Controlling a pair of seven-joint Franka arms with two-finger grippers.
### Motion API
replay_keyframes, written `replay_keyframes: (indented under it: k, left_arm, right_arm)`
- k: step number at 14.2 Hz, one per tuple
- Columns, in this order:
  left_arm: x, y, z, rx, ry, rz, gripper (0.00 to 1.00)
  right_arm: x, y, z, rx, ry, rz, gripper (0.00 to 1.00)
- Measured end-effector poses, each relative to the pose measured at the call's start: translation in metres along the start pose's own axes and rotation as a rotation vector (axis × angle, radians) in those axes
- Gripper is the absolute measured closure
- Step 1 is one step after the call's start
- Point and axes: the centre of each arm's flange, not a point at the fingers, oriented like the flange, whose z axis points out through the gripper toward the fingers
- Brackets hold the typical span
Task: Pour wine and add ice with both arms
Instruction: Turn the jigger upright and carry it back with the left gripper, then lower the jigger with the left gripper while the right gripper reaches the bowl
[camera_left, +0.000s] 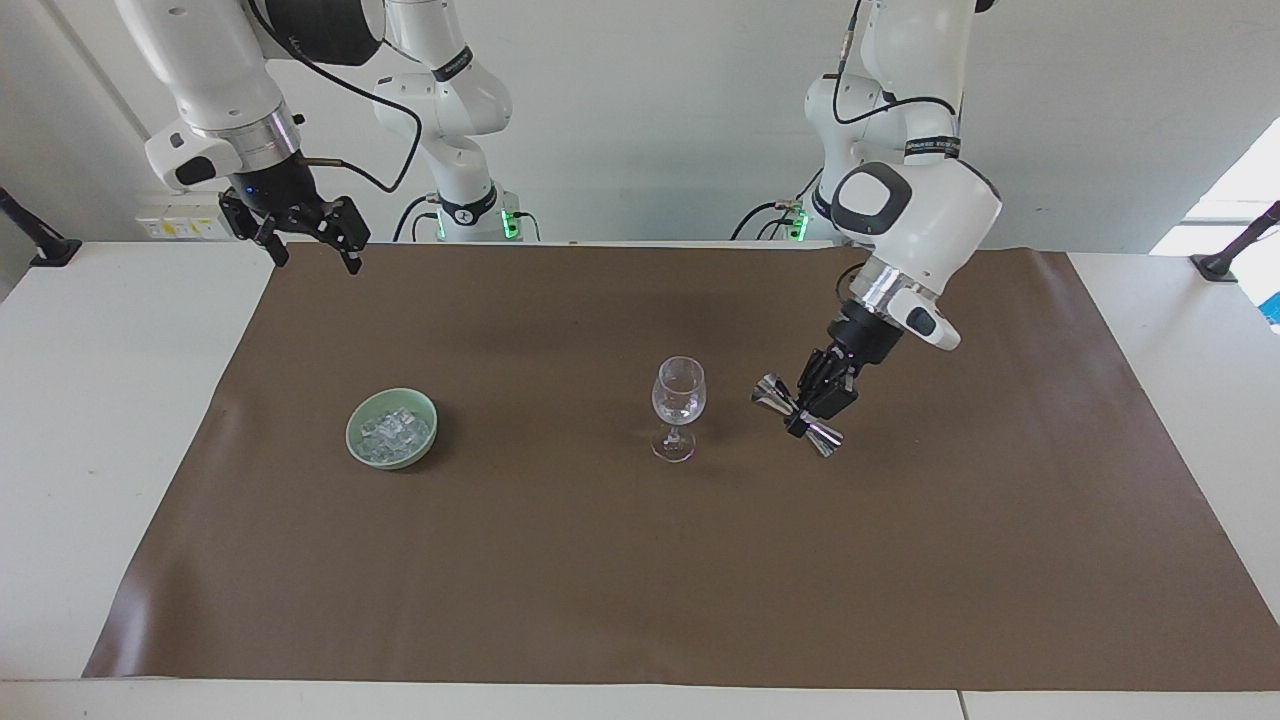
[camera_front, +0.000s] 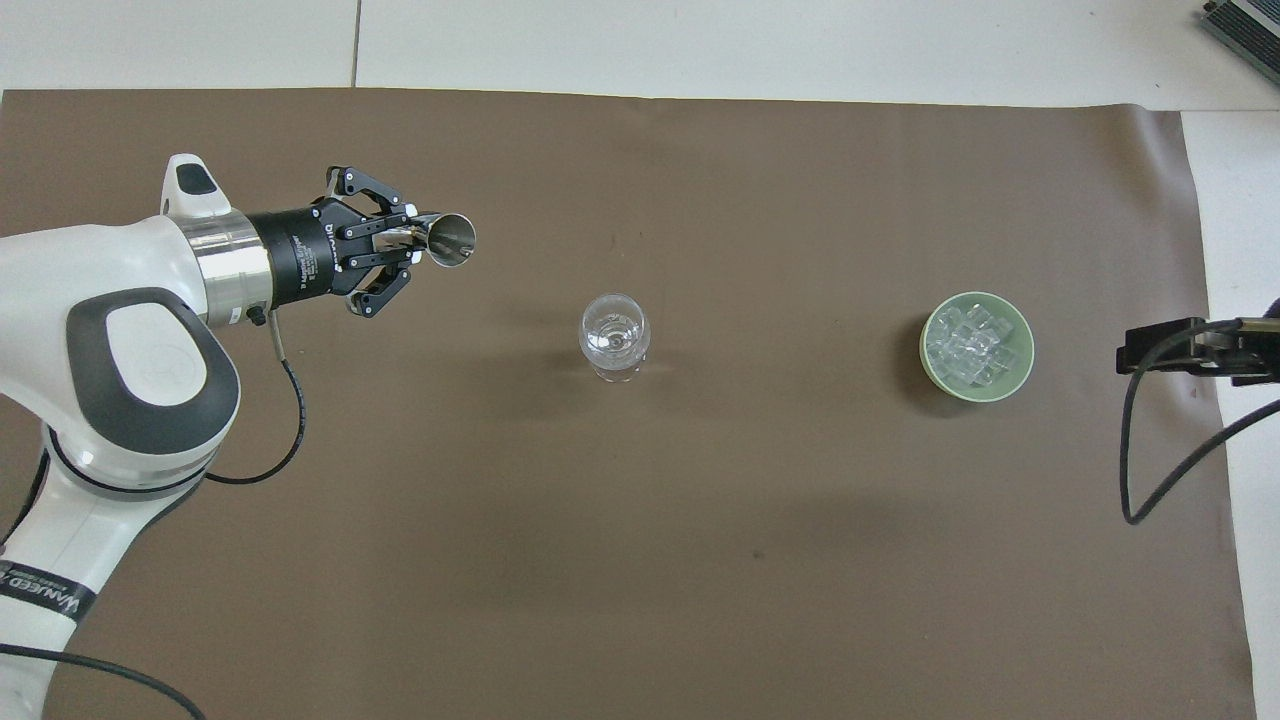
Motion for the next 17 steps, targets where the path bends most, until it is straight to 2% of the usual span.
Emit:
replay_keyframes:
  k: [6,12,17]
  left_arm:
    - [0.06,-0.007,-0.045,0.036,-0.145,-0.119,0.79]
    - [0.101,-0.018,-0.075,0.081,-0.234,-0.188,0.79]
    - [0.173,-0.048,-0.088,0.098,-0.315,-0.329,0.79]
  right_arm:
    - [0.0,0.0,0.0,0.0,0.0,0.0,0.0]
    - [-0.003,-0.004,0.005,-0.001,-0.011,-0.008,0.0]
    - [-0.012,-0.008,0.019,0.001,0.003,-0.017,0.0]
